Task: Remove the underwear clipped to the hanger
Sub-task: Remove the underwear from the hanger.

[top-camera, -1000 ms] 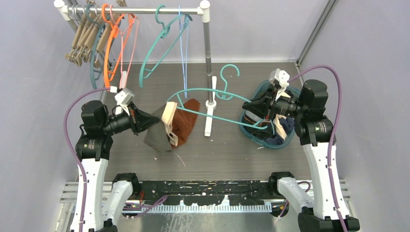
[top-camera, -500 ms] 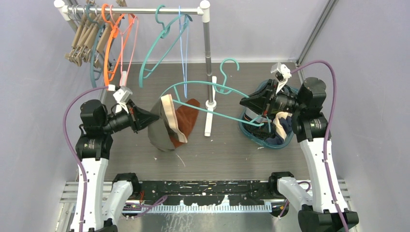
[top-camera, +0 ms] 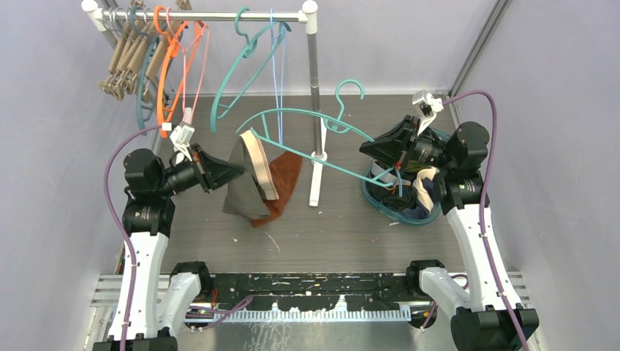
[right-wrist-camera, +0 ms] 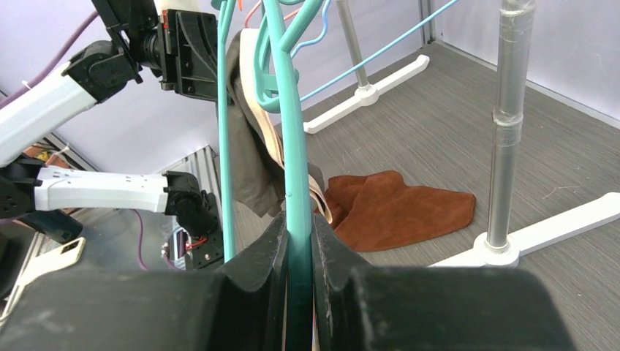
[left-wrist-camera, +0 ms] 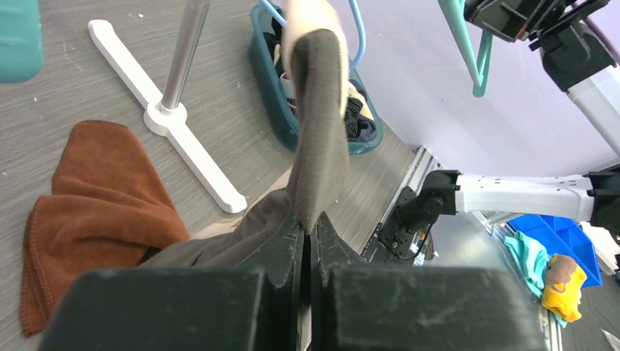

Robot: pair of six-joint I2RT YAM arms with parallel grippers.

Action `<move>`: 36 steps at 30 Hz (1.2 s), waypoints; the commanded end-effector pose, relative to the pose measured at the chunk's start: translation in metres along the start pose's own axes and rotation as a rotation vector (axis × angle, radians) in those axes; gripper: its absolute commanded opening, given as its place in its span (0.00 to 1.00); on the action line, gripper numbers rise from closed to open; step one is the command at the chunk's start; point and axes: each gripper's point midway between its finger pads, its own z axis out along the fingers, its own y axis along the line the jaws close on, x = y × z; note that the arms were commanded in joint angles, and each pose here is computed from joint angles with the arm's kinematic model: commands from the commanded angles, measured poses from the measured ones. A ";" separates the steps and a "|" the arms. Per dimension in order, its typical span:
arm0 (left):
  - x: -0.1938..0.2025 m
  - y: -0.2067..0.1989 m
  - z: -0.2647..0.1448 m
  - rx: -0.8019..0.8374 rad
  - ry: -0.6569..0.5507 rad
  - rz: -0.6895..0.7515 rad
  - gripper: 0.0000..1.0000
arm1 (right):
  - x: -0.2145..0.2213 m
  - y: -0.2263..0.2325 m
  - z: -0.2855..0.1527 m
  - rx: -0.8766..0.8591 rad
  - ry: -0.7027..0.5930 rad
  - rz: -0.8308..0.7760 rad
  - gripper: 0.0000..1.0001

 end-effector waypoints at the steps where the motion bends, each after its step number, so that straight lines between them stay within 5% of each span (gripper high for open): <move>1: -0.017 -0.014 -0.001 0.050 -0.050 0.050 0.00 | -0.018 0.012 0.000 -0.034 -0.045 -0.075 0.01; 18: 0.014 -0.025 -0.001 0.087 0.119 0.197 0.00 | -0.016 0.027 -0.002 -0.114 0.008 -0.125 0.01; 36: 0.055 -0.054 0.053 0.282 0.348 0.337 0.00 | -0.061 0.042 -0.001 -0.085 -0.032 -0.123 0.01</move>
